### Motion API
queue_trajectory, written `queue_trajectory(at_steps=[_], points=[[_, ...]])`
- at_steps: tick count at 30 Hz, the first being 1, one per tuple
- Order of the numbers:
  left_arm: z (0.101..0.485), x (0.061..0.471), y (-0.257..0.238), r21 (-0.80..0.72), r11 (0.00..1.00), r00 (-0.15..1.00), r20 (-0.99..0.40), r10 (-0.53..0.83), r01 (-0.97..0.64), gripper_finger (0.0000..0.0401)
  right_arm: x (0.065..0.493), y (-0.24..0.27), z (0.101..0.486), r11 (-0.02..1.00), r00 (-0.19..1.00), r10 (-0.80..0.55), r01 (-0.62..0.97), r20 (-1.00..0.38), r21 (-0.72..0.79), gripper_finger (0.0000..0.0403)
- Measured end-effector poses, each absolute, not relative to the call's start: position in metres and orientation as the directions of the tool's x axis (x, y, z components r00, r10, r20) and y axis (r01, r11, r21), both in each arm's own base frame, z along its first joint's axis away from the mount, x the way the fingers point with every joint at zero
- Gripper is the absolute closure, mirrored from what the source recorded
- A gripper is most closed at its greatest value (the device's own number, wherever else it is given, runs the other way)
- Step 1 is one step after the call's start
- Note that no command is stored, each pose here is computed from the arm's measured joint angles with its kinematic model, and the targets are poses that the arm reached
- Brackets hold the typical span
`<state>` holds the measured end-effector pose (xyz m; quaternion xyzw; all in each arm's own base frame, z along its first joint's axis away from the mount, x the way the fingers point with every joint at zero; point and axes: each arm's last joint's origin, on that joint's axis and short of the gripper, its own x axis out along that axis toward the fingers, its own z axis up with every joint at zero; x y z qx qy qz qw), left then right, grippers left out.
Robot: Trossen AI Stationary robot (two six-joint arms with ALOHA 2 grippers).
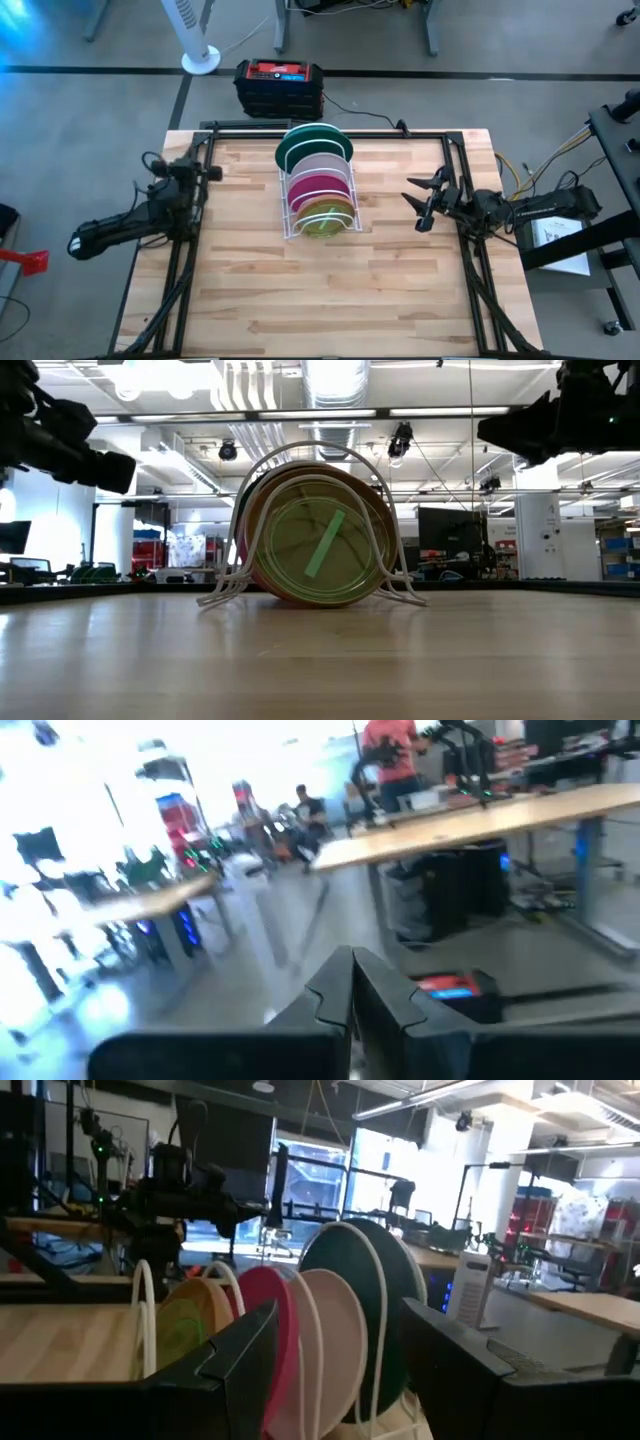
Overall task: Sort dishes
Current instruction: Return to Home Position
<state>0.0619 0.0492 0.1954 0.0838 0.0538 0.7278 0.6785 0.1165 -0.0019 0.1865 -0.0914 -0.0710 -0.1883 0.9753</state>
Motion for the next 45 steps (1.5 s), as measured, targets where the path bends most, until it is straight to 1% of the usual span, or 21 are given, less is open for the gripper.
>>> queue_trajectory(at_steps=[3,5,9,12,16,19,25,30,37,40,42,45], points=[[0.190,0.063,0.053,0.277,-0.089,-0.067,0.088,0.994,-0.957,0.0401,0.117,-0.001,0.186,0.920,0.925,-0.341,0.365,0.167,-0.140,0.0204],[0.187,0.062,0.057,0.340,-0.091,-0.064,0.088,0.994,-0.936,0.0401,0.117,-0.001,0.185,0.935,0.937,-0.310,0.331,0.160,-0.128,0.0204],[0.183,0.062,0.065,0.399,-0.071,-0.041,0.082,0.996,-0.914,0.0401,0.118,0.001,0.184,0.962,0.958,-0.243,0.258,0.151,-0.091,0.0204],[0.180,0.060,0.069,0.390,-0.066,-0.038,0.079,0.996,-0.918,0.0401,0.118,0.002,0.183,0.967,0.962,-0.237,0.248,0.139,-0.066,0.0204],[0.177,0.058,0.072,0.381,-0.095,-0.079,0.057,0.995,-0.920,0.0401,0.118,0.002,0.183,0.971,0.965,-0.220,0.230,0.141,-0.058,0.0204],[0.176,0.058,0.074,0.385,-0.101,-0.088,0.051,0.995,-0.917,0.0401,0.118,0.000,0.181,0.952,0.948,-0.293,0.302,0.125,-0.057,0.0204],[0.180,0.059,0.074,0.392,-0.098,-0.086,0.047,0.995,-0.915,0.0401,0.118,-0.001,0.180,0.950,0.944,-0.312,0.307,0.109,0.065,0.0204],[0.184,0.060,0.075,0.393,-0.097,-0.086,0.046,0.995,-0.914,0.0401,0.118,-0.001,0.180,0.948,0.944,-0.313,0.303,0.108,0.098,0.0204],[0.187,0.061,0.075,0.399,-0.095,-0.086,0.042,0.995,-0.912,0.0401,0.117,0.000,0.180,0.948,0.944,-0.311,0.301,0.110,0.099,0.0204],[0.186,0.061,0.076,0.404,-0.094,-0.086,0.039,0.996,-0.910,0.0401,0.113,-0.001,0.184,0.948,0.939,-0.312,0.299,0.143,0.107,0.0204],[0.186,0.061,0.076,0.406,-0.093,-0.085,0.038,0.996,-0.909,0.0401,0.109,-0.001,0.185,0.949,0.936,-0.316,0.311,0.155,0.058,0.0204],[0.186,0.061,0.076,0.405,-0.093,-0.085,0.039,0.996,-0.909,0.0401,0.103,-0.002,0.186,0.939,0.933,-0.318,0.334,0.169,-0.080,0.0204]])
